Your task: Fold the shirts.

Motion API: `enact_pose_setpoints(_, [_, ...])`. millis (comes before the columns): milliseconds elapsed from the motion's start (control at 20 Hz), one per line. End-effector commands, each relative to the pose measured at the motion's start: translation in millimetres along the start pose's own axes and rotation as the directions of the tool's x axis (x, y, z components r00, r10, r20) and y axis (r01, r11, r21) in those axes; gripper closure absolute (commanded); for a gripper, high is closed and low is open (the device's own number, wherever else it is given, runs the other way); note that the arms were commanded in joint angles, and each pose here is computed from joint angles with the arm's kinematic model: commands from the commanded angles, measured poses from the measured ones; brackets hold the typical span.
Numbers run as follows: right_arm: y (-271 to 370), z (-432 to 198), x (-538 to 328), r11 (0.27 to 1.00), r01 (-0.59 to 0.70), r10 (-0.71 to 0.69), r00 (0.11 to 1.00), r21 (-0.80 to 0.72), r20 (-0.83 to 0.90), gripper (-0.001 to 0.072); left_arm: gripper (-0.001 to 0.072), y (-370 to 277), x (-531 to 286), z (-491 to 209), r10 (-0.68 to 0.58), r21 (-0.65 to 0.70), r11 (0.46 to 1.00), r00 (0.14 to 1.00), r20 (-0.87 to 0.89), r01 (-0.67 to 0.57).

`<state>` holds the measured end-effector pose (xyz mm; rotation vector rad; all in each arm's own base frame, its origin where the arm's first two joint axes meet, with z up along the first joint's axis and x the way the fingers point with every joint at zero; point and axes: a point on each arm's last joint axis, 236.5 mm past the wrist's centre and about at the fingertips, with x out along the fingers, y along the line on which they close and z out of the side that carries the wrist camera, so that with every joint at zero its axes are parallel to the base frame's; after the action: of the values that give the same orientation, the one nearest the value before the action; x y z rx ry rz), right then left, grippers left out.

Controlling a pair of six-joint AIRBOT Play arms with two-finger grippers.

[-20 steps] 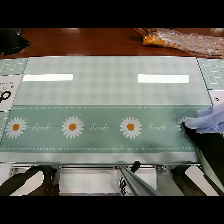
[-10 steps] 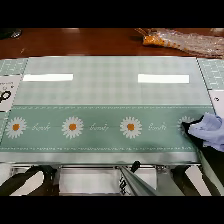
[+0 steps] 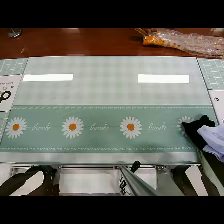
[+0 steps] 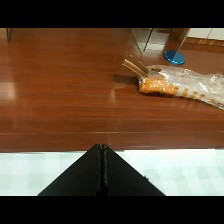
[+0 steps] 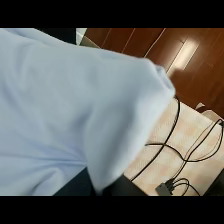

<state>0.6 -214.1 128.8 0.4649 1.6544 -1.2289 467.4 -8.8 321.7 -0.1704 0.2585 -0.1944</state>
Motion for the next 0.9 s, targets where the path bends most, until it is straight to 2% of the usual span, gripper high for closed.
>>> enact_pose_setpoints(0, [-7.1,-6.0,6.8,0.999,0.035,-0.035,0.999,-0.026,-0.031,0.0567,0.0691,1.7,-0.2,5.2,0.008,0.002,1.000,1.000,0.021,-0.008])
enact_pose_setpoints(100, [-10.9,-10.4,10.5,1.000,0.024,-0.023,0.998,0.006,-0.052,0.0203,0.0691,1.7,-0.2,5.2,0.008,0.002,1.000,1.000,0.021,-0.008])
enact_pose_setpoints(150, [-8.3,-12.0,12.3,1.000,-0.001,0.002,0.998,0.018,-0.058,0.0175,0.0691,1.7,-0.2,5.1,0.007,0.002,1.000,1.000,0.021,-0.007])
enact_pose_setpoints(300, [5.4,-3.7,12.6,0.997,-0.075,0.075,0.997,0.011,-0.022,0.0170,0.0691,1.3,-0.2,4.1,0.006,0.003,1.000,1.000,0.017,-0.006])
enact_pose_setpoints(400, [27.5,22.0,-1.4,0.982,-0.190,0.190,0.977,-0.009,0.096,0.0188,0.0691,-0.7,-0.1,-1.4,-0.003,0.003,1.000,1.000,-0.007,0.003])
enact_pose_setpoints(500, [58.0,65.0,-42.4,0.928,-0.368,0.369,0.889,-0.059,0.270,0.0188,0.0689,-11.2,1.6,-12.0,-0.032,0.036,0.999,0.998,-0.049,0.034])
enact_pose_setpoints(550, [79.3,83.9,-72.4,0.872,-0.474,0.485,0.807,-0.120,0.337,0.0188,0.0631,-25.2,3.3,-21.4,-0.067,0.084,0.994,0.994,-0.085,0.074])
enact_pose_setpoints(600, [103.9,97.6,-108.7,0.790,-0.578,0.609,0.697,-0.208,0.379,0.0188,0.0453,-44.9,5.0,-33.2,-0.114,0.128,0.983,0.985,-0.130,0.131])
enact_pose_setpoints(650, [128.4,104.6,-147.0,0.698,-0.648,0.712,0.583,-0.306,0.390,0.0188,0.0353,-66.4,6.9,-46.2,-0.163,0.140,0.972,0.971,-0.176,0.189])
enact_pose_setpoints(700, [150.9,103.9,-176.7,0.625,-0.671,0.779,0.505,-0.399,0.372,0.0189,0.0353,-88.9,8.5,-64.2,-0.211,0.148,0.957,0.948,-0.239,0.250])
enact_pose_setpoints(750, [172.6,97.7,-196.4,0.584,-0.649,0.812,0.476,-0.488,0.339,0.0189,0.0343,-105.7,9.5,-86.0,-0.233,0.173,0.939,0.920,-0.315,0.297])
enact_pose_setpoints(800, [192.7,88.2,-206.5,0.566,-0.594,0.819,0.484,-0.572,0.307,0.0189,0.0274,-117.3,8.8,-113.1,-0.229,0.189,0.926,0.883,-0.410,0.328])
enact_pose_setpoints(850, [213.5,76.2,-211.5,0.553,-0.512,0.811,0.512,-0.657,0.283,0.0186,0.0148,-122.2,5.8,-147.3,-0.184,0.191,0.926,0.830,-0.527,0.327])
